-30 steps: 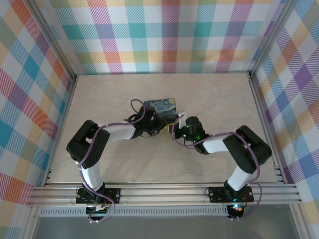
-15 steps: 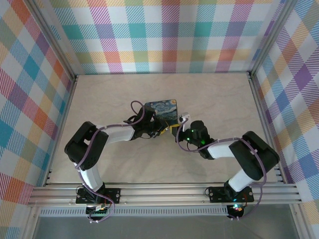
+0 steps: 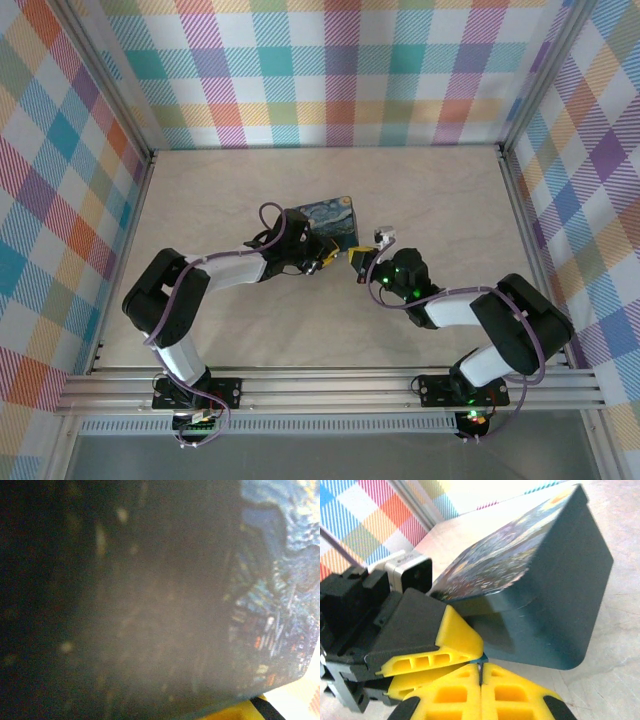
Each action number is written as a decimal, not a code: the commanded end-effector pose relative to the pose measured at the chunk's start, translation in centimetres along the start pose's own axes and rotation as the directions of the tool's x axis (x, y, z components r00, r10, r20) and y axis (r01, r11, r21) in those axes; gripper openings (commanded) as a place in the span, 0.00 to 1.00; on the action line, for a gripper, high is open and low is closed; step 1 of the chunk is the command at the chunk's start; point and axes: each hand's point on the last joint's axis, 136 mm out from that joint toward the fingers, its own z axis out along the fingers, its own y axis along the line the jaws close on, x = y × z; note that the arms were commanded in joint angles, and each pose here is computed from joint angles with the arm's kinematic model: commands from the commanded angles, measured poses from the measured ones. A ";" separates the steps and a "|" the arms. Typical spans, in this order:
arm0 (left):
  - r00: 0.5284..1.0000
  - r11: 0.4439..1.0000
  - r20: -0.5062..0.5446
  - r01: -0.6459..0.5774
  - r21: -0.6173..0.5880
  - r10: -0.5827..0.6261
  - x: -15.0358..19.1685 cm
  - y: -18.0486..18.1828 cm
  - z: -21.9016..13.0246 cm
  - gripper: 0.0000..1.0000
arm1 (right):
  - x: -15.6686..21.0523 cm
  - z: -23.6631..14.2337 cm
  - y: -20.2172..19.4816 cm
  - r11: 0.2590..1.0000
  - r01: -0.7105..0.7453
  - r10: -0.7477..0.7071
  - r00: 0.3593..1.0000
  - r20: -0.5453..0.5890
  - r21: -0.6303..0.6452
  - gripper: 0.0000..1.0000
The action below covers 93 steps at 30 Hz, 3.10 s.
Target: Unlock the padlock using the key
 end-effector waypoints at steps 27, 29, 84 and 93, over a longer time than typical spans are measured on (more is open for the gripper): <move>0.987 0.978 0.027 0.156 0.139 -0.161 0.4 -2.8 -1.6 0.05 | -0.4 1.5 1.1 0.994 -0.113 0.113 0.990 0.088 -0.007 0.00; 0.986 0.978 0.028 0.157 0.139 -0.162 0.4 -2.8 -1.6 0.05 | -0.4 1.6 1.1 0.994 -0.113 0.114 0.989 0.091 -0.009 0.00; 0.986 0.970 0.034 0.156 0.188 -0.165 0.4 -4.2 -2.5 0.04 | 3.6 2.3 0.4 0.985 -0.172 0.172 0.985 0.013 -0.021 0.00; 0.987 0.978 0.050 0.141 0.151 -0.151 0.4 -3.2 -2.5 0.04 | 2.8 1.9 0.1 0.987 -0.158 0.157 0.986 0.047 0.003 0.00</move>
